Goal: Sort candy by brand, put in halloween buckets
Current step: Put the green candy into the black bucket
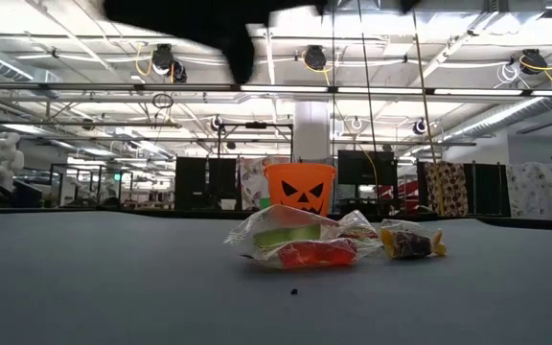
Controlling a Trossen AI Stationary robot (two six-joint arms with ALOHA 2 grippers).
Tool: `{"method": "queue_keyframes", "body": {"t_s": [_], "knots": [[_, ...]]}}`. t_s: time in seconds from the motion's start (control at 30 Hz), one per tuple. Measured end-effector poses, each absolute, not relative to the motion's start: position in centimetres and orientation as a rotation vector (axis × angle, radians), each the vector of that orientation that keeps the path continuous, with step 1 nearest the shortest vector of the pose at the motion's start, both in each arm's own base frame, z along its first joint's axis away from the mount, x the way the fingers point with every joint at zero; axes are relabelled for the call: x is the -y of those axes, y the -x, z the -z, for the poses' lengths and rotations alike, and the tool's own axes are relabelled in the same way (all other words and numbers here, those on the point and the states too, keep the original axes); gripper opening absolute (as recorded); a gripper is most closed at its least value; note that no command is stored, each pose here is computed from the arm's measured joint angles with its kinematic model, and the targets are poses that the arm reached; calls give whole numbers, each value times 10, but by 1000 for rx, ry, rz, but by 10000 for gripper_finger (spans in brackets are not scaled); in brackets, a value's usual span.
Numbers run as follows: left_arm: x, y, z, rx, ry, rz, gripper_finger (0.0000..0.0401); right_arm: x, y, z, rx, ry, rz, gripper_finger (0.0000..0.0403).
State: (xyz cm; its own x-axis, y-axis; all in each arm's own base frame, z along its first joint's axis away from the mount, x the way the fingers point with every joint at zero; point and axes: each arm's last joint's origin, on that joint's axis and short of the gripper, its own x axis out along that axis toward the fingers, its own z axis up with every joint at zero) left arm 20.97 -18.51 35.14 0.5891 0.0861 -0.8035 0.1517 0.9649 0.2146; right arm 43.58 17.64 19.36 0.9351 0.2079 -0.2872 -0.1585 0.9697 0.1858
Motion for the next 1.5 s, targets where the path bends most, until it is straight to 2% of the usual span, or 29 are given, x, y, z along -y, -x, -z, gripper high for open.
{"method": "queue_keyframes", "body": {"t_s": [0.1,0.2,0.6,0.83,1.2,1.5], "knots": [[169,-197,-370,-787,-315,-123,154,-189,-462,-185,-337,-156,-236,100],[157,-190,-382,-700,-322,-199,154,-199,-484,-177,-389,-142,-253,100],[150,-193,-386,-589,-352,-371,154,-222,-541,-139,-532,-107,-282,100],[158,-204,-375,-589,-403,-414,154,-225,-546,-119,-549,-90,-380,100],[158,-211,-370,-606,-430,-434,155,-223,-552,-114,-458,-51,-400,100],[158,-211,-370,-606,-428,-434,155,-223,-551,-106,-503,-37,-402,100]]}}
